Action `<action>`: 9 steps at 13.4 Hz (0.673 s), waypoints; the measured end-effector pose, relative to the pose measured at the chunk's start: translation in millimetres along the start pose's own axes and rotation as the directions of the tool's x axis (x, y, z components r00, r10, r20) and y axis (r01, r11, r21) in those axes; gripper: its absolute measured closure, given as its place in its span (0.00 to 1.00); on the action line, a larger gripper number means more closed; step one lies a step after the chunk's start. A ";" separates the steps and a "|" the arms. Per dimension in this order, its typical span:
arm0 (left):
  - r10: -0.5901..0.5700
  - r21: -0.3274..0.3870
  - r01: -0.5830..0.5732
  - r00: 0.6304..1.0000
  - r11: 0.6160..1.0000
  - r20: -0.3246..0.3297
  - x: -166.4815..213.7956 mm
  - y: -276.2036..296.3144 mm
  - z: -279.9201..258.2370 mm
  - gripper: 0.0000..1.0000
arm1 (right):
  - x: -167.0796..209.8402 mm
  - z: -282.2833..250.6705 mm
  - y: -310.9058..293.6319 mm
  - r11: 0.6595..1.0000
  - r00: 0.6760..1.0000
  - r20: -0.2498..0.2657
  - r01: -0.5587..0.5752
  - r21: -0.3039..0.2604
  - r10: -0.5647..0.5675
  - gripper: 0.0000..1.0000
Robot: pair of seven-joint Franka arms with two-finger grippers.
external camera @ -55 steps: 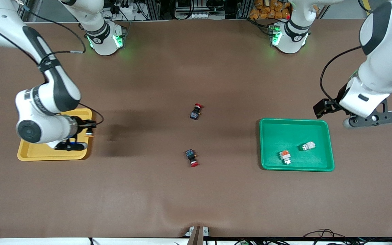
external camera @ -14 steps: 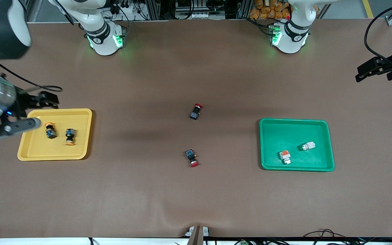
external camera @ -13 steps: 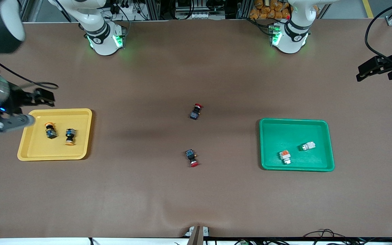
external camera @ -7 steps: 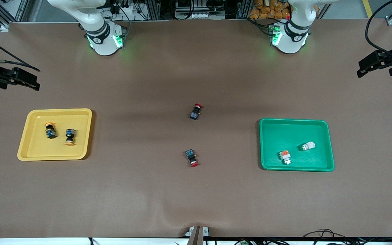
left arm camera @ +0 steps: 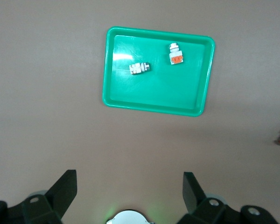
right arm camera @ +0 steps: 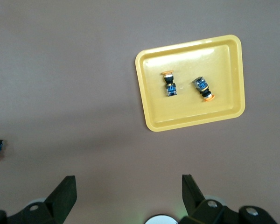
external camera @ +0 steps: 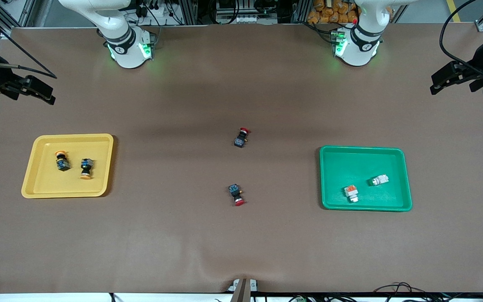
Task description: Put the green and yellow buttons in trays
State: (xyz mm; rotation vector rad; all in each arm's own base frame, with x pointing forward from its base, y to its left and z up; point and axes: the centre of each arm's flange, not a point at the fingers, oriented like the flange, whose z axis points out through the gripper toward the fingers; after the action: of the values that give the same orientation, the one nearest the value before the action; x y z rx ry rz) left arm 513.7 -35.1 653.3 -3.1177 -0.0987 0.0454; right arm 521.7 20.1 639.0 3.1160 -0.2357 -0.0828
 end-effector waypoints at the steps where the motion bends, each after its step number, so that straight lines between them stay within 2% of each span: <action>1: -0.003 0.000 0.003 1.000 1.000 0.000 0.0 -1.4 -0.2 0.00 | 0.5 -2.4 1.8 1.000 1.000 -0.015 -0.004 0.007 0.004 0.00; 5: -0.019 -0.002 0.019 1.000 1.000 0.000 1.1 -10.9 -0.1 0.00 | 2.3 -12.0 2.2 1.000 0.999 -0.047 -0.006 0.017 0.006 0.00; 9: -0.025 -0.003 0.025 1.000 1.000 -0.007 2.2 -15.1 -1.1 0.00 | 2.9 -16.8 1.2 1.000 0.999 -0.049 -0.006 0.027 0.007 0.00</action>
State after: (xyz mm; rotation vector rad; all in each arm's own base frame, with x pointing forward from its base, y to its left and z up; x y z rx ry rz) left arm 515.0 -19.9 654.7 -3.1185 -0.1378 0.0340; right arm 525.2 18.7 655.7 3.1387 -0.2481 -0.0031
